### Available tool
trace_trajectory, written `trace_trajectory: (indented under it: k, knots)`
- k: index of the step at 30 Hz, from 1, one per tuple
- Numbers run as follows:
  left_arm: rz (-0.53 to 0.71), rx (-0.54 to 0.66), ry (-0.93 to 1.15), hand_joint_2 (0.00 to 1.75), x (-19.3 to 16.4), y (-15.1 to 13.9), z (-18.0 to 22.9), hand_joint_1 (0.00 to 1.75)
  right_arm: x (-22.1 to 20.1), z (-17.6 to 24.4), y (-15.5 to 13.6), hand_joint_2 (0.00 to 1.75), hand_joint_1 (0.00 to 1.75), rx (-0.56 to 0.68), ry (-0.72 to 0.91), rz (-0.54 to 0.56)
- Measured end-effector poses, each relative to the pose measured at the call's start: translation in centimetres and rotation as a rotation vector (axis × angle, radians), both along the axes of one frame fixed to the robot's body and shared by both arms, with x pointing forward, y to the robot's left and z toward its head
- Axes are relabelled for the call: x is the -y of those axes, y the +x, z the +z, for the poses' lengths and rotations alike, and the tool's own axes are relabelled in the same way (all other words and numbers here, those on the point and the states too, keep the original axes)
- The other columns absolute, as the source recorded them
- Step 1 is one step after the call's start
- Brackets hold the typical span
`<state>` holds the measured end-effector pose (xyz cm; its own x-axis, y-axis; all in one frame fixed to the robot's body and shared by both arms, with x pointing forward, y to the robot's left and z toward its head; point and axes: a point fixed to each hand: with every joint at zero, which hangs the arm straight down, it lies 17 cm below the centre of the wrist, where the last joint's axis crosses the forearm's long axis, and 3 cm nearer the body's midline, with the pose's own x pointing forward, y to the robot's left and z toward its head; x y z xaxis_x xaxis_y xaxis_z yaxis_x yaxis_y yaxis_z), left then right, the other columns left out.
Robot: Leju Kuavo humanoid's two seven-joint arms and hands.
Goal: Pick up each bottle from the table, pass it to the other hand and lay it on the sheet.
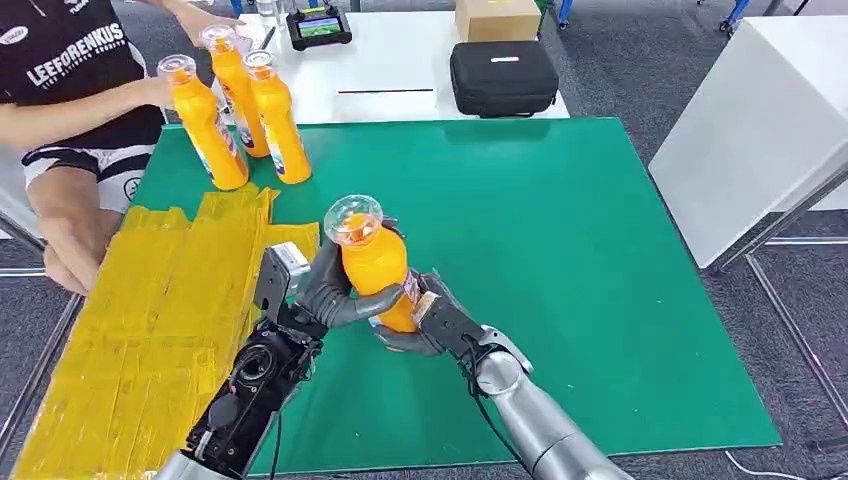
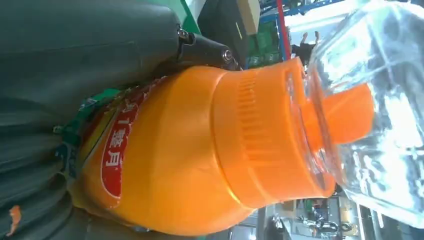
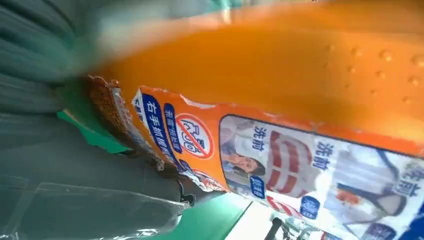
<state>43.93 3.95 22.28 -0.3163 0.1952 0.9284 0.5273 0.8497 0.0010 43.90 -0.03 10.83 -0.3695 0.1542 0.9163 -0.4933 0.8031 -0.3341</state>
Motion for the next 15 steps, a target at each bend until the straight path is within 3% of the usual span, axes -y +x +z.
trace_trajectory:
  k: [5,6,15]
  knots:
    - [0.125,0.012,0.018,1.75,-2.4,1.5,-0.1,1.75,0.5,0.5,0.3,1.75,0.0,0.032,-0.01,-0.031]
    - [0.187,0.028,0.04,1.75,-3.5,2.0,0.0,1.75,0.7,0.5,0.2,0.0,0.0,0.03,-0.004,-0.041]
    - [0.678,0.324,0.364,1.75,-11.9,3.8,3.4,1.75,3.5,2.0,-2.2,0.0,0.0,0.066,0.047,-0.136]
